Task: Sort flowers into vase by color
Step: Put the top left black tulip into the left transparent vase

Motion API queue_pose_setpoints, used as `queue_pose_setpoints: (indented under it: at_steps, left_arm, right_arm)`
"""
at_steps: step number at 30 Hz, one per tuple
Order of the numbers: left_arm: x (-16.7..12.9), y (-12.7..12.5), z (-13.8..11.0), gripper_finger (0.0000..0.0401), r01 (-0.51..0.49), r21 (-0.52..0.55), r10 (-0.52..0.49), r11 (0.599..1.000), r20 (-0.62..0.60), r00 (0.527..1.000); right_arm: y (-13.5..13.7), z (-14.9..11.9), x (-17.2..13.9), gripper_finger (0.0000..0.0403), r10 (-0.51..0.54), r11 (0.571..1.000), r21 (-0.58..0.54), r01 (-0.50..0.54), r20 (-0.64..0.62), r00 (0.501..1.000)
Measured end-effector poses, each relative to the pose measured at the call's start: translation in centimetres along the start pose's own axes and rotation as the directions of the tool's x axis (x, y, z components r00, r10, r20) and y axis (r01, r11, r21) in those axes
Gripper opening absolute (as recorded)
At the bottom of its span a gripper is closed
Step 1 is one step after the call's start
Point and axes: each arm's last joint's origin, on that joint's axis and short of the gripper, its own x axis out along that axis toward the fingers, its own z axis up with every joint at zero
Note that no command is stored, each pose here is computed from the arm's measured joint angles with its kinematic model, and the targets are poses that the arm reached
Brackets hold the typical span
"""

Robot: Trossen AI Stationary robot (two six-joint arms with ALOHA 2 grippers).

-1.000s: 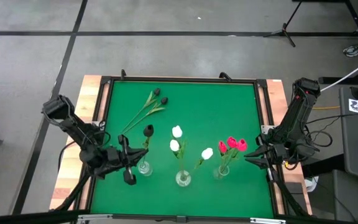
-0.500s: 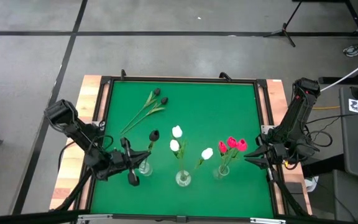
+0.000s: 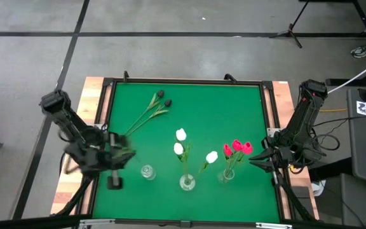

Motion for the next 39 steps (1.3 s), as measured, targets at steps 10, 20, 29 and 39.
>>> queue_pose_setpoints:
  at_steps: [10, 20, 29, 39]
  left_arm:
    - [-4.8, 4.9, 5.3, 0.0, 0.323, -0.152, -0.315, 0.934, 0.071, 0.946]
    - [-4.8, 7.8, -1.1, 0.0, 0.443, -0.159, -0.384, 0.883, 0.301, 0.873]
    - [-4.2, 7.7, -4.8, 0.0, 0.397, -0.217, -0.341, 0.892, 0.255, 0.905]
    - [-2.6, 6.1, -6.2, 0.0, 0.418, -0.242, -0.373, 0.876, 0.211, 0.904]
  right_arm:
    - [-0.1, -0.4, 0.0, 0.0051, -0.042, 0.998, -0.048, 0.04, -0.022, 0.999]
    - [-0.2, -0.4, 0.0, 0.0051, -0.09, 0.995, -0.05, 0.089, -0.023, 0.996]
    - [-0.4, -0.5, 0.0, 0.0051, -0.13, 0.99, -0.053, 0.129, -0.025, 0.991]
    - [-0.4, -0.5, 0.0, 0.0051, -0.159, 0.986, -0.059, 0.157, -0.026, 0.987]
